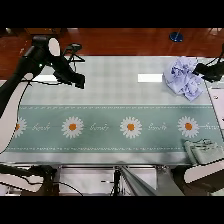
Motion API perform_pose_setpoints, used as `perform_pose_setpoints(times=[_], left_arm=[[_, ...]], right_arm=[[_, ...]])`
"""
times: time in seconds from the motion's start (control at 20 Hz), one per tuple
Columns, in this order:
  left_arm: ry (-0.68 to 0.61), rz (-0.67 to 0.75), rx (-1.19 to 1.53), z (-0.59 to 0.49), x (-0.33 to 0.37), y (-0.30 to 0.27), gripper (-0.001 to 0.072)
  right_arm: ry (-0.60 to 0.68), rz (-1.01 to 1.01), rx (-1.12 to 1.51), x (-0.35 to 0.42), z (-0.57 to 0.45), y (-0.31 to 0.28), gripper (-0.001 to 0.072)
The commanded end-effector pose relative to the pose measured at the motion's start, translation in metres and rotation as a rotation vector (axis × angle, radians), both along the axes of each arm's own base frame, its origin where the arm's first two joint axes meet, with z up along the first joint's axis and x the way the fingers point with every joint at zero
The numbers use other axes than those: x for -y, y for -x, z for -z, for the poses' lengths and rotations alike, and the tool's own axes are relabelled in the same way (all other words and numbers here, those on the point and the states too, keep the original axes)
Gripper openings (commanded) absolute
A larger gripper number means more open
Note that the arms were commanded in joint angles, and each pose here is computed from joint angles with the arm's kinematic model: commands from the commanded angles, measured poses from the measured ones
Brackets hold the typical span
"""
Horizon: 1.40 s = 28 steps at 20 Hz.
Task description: Fold the shirts.
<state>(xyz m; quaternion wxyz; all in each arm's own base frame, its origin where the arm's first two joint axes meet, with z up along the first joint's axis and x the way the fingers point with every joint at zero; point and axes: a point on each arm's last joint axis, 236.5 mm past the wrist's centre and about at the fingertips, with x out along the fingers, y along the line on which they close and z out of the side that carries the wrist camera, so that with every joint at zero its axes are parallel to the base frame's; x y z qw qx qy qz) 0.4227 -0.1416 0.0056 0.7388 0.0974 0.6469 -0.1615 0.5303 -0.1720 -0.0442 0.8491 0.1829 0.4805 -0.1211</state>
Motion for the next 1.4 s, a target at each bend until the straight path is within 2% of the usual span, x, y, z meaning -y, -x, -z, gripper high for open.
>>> perform_pose_setpoints(times=[0.0, 0.1, 0.15, 0.2, 0.25, 0.3, 0.4, 0.6, 0.85, 1.0, 1.15, 1.25, 1.35], left_arm=[[0.001, -0.002, 0.003, -0.001, 0.0, -0.001, 0.072], [0.001, -0.002, 0.003, -0.001, 0.0, -0.001, 0.072], [0.0, -0.001, 0.001, -0.001, -0.001, 0.0, 0.072], [0.0, -0.001, 0.0, -0.001, -0.001, 0.0, 0.072], [0.0, -0.001, 0.0, -0.001, -0.001, 0.0, 0.072], [0.0, -0.001, 0.0, -0.001, -0.001, 0.0, 0.072], [0.0, -0.001, 0.002, -0.003, -0.001, 0.0, 0.072], [0.012, 0.004, 0.045, -0.041, -0.001, 0.002, 0.072], [0.086, 0.005, 0.302, -0.159, -0.003, 0.009, 0.072], [0.131, 0.005, 0.461, -0.229, -0.011, 0.036, 0.072], [0.178, -0.012, 0.595, -0.285, -0.021, 0.073, 0.072], [0.201, -0.011, 0.675, -0.315, -0.029, 0.097, 0.072], [0.222, -0.011, 0.746, -0.339, -0.035, 0.121, 0.072]], right_arm=[[-0.046, -0.032, -0.025, -0.024, 0.033, -0.01, 0.0603], [-0.051, -0.052, -0.039, -0.038, 0.048, -0.014, 0.0584], [-0.051, -0.063, -0.044, -0.044, 0.054, -0.016, 0.0513], [-0.05, -0.071, -0.041, -0.049, 0.057, -0.019, 0.036], [-0.044, -0.076, -0.028, -0.052, 0.054, -0.022, 0.0161], [-0.04, -0.075, -0.012, -0.051, 0.046, -0.024, 0.0037], [-0.011, -0.087, 0.042, -0.048, 0.011, -0.03, 0.0026], [0.15, -0.181, 0.266, -0.046, -0.139, -0.035, 0.0025], [0.215, -0.205, 0.681, -0.085, -0.367, 0.023, 0.0025], [0.157, -0.246, 0.899, -0.127, -0.465, 0.079, 0.0025], [0.004, -0.323, 1.083, -0.179, -0.532, 0.138, 0.0025], [-0.099, -0.399, 1.141, -0.212, -0.555, 0.172, 0.0025], [-0.134, -0.455, 1.12, -0.229, -0.554, 0.189, 0.0025]])
